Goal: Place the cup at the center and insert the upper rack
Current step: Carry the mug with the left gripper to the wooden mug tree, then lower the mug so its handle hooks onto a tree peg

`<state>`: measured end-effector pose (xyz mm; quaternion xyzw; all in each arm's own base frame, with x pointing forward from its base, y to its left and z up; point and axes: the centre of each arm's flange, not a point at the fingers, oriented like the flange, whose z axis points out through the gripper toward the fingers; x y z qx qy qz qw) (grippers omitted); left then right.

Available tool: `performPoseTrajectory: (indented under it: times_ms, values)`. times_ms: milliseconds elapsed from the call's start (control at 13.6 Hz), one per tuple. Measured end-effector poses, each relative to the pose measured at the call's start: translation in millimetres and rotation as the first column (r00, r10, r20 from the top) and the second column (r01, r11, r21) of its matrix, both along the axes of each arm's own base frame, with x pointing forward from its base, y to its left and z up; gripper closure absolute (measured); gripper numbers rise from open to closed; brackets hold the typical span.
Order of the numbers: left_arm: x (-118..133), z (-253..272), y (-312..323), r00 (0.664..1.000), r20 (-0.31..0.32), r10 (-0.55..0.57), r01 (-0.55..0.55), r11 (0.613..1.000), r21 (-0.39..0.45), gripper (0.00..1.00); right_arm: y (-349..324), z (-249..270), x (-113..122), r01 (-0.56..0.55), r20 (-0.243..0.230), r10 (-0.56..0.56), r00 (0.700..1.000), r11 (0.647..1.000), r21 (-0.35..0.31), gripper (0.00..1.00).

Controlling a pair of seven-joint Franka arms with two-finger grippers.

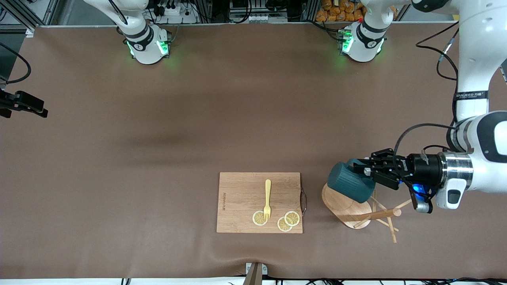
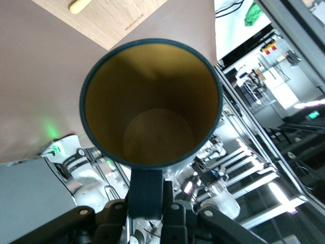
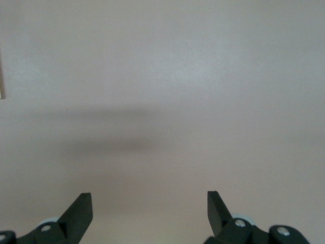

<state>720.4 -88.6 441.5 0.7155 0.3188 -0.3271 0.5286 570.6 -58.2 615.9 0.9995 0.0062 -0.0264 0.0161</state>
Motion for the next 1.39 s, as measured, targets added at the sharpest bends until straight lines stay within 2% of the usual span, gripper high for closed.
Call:
performPoseTrajectory:
  times_ms: [293, 660, 954, 1394]
  values:
    - [4.0, -19.7, 11.0, 1.0, -0.013, 0.009, -0.009, 1.0, -0.027, 0.79, 0.0, -0.2, 0.1, 0.0, 0.0, 0.0, 1.0, 1.0, 0.0, 0.0]
    - [5.9, -38.5, 21.8, 1.0, 0.017, 0.002, -0.001, 0.999, -0.043, 0.79, 0.1, -0.8, 0.4, 0.0, -0.001, 0.0, 1.0, 1.0, 0.0, 0.0]
    - [5.1, -59.9, 30.6, 1.0, -0.001, -0.016, 0.016, 0.998, -0.063, 0.79, 0.2, -0.8, 0.4, 0.0, -0.001, 0.0, 1.0, 1.0, 0.0, 0.0]
    - [3.1, -63.9, 48.4, 1.0, 0.008, -0.022, 0.023, 0.997, -0.079, 0.79, 0.3, -1.0, 0.5, -0.001, -0.002, 0.001, 1.0, 1.0, 0.0, 0.0]
